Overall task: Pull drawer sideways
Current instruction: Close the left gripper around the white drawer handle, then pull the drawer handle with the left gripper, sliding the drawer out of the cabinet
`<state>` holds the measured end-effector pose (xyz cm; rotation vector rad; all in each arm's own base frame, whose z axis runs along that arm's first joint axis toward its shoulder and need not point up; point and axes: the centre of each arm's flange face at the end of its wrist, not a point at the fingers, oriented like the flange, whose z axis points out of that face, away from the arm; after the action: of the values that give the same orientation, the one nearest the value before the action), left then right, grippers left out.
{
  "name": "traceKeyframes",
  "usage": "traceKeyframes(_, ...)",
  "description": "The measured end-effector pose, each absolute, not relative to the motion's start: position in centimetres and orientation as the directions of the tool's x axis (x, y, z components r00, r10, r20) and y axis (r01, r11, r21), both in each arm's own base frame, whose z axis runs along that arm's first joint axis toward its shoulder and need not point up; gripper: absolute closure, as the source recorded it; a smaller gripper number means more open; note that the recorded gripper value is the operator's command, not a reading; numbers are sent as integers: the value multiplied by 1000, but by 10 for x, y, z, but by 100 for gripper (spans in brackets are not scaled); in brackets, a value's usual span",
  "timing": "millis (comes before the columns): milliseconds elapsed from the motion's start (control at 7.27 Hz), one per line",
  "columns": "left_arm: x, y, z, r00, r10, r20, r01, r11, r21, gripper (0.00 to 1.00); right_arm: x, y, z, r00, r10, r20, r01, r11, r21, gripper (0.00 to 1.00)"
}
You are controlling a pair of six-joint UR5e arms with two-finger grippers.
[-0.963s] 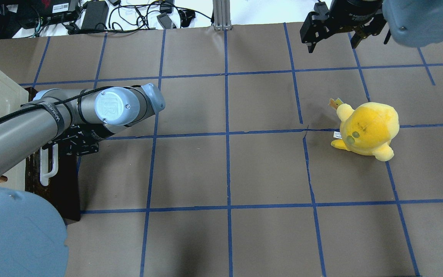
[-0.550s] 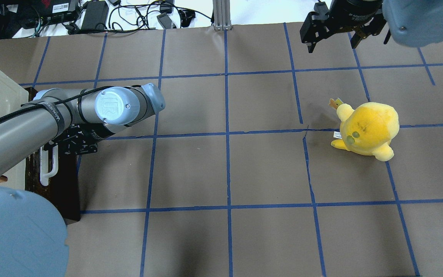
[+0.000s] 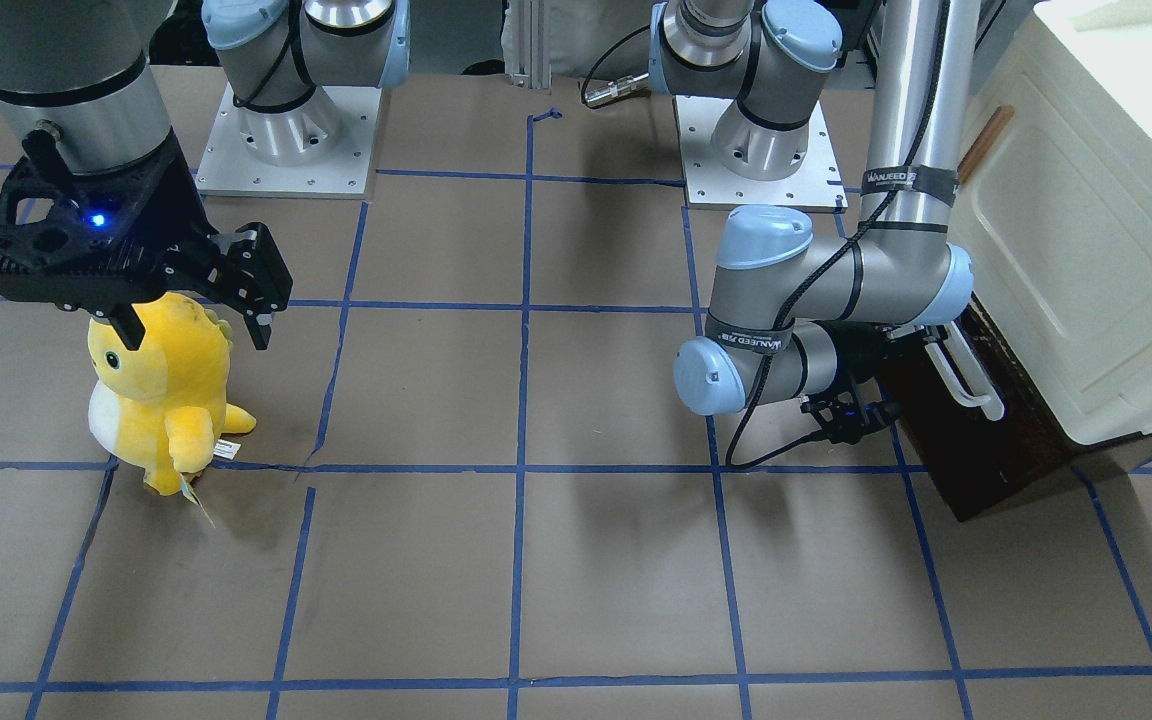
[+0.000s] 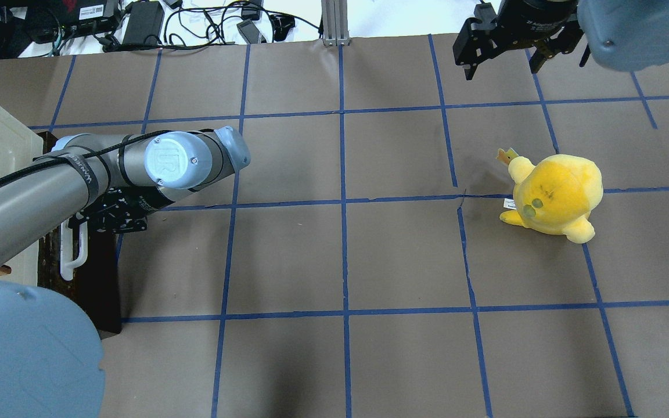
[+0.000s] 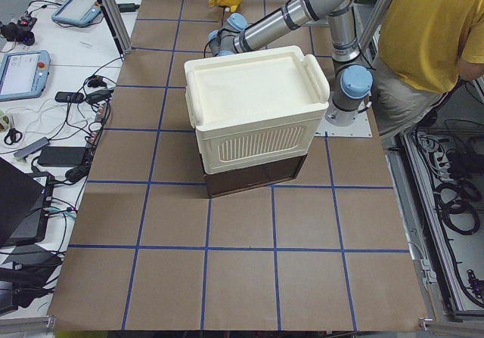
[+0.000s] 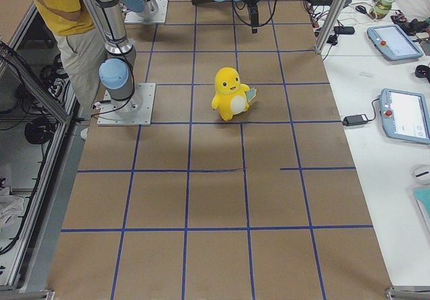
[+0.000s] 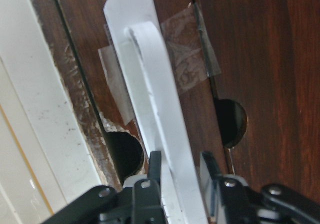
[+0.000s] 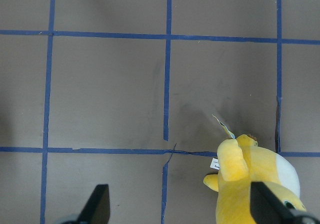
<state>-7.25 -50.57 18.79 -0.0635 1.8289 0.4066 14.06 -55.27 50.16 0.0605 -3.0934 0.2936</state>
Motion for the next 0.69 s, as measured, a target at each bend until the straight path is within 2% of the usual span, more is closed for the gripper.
traceKeyframes(688,-84,-506,189,-294,168,-941,-227,944,240,81,141,-553,502,-999,-36,37,-42,981,-187,0)
